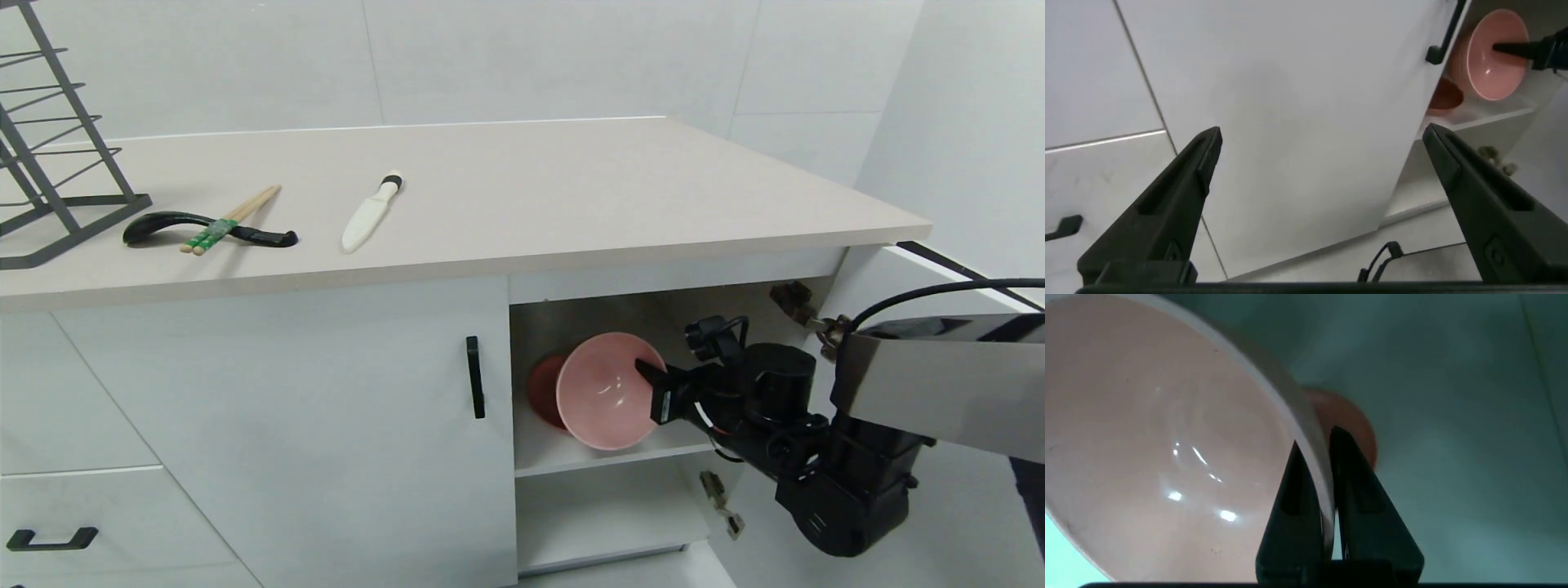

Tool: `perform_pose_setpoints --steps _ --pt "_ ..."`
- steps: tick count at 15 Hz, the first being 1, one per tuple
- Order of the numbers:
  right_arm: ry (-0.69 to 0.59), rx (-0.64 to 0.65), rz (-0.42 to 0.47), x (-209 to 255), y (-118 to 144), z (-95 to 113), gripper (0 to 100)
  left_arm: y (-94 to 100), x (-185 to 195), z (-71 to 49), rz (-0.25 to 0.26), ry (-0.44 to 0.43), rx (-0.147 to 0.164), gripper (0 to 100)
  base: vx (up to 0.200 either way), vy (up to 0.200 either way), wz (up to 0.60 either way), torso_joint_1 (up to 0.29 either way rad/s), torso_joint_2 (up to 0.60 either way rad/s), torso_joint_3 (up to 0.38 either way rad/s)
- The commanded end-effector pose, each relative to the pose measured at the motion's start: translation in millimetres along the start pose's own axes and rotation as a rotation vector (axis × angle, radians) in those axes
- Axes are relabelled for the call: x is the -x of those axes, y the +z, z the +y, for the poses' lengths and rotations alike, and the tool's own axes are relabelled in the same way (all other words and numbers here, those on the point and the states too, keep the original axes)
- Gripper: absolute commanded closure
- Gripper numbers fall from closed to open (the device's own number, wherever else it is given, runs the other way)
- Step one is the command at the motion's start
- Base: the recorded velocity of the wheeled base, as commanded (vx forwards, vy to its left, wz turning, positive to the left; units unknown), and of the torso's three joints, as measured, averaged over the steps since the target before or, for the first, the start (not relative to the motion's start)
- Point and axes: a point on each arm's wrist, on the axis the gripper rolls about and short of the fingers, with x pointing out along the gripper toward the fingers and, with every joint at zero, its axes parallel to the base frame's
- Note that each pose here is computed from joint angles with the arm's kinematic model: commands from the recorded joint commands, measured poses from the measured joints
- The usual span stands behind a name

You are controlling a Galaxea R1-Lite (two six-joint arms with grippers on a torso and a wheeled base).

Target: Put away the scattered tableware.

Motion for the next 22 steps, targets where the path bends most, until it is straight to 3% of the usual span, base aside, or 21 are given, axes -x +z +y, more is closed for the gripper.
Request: perform_pose_setpoints --steps 1,5,10,13,20,22 --pt "0.001 -0.003 0.005 -21.3 -10.7 -7.7 100 -0.3 1.0 -0.2 -0.012 0.012 -0.01 0 0.0 0.0 0.0 0.0 0.0 0.0" --pt "0.007 -0.004 0.013 -47.4 5.5 -9.0 100 -0.3 1.0 0.1 -0.011 0.023 -0.061 0 0.0 0.0 0.0 0.0 0.0 0.0" --pt "0.012 -0.008 0.018 -64.4 11.2 -13.4 100 -0.8 1.1 -0.1 -0.008 0.023 -0.067 0 0.0 0.0 0.0 0.0 0.0 0.0" --pt "-0.005 -0.016 0.069 -66.1 -1.6 -20.2 100 -2.8 6.9 -3.2 -0.079 0.008 -0.08 0 0.0 0.0 0.0 0.0 0.0 0.0" --pt "-0.027 -0.038 0.135 -84.6 4.8 -29.0 100 -3.0 6.9 -3.4 -0.077 -0.001 -0.066 0 0.0 0.0 0.0 0.0 0.0 0.0" --pt "-0.025 -0.041 0.156 -88.6 5.8 -27.4 100 -3.0 6.9 -3.7 -0.077 -0.016 -0.034 0 0.0 0.0 0.0 0.0 0.0 0.0"
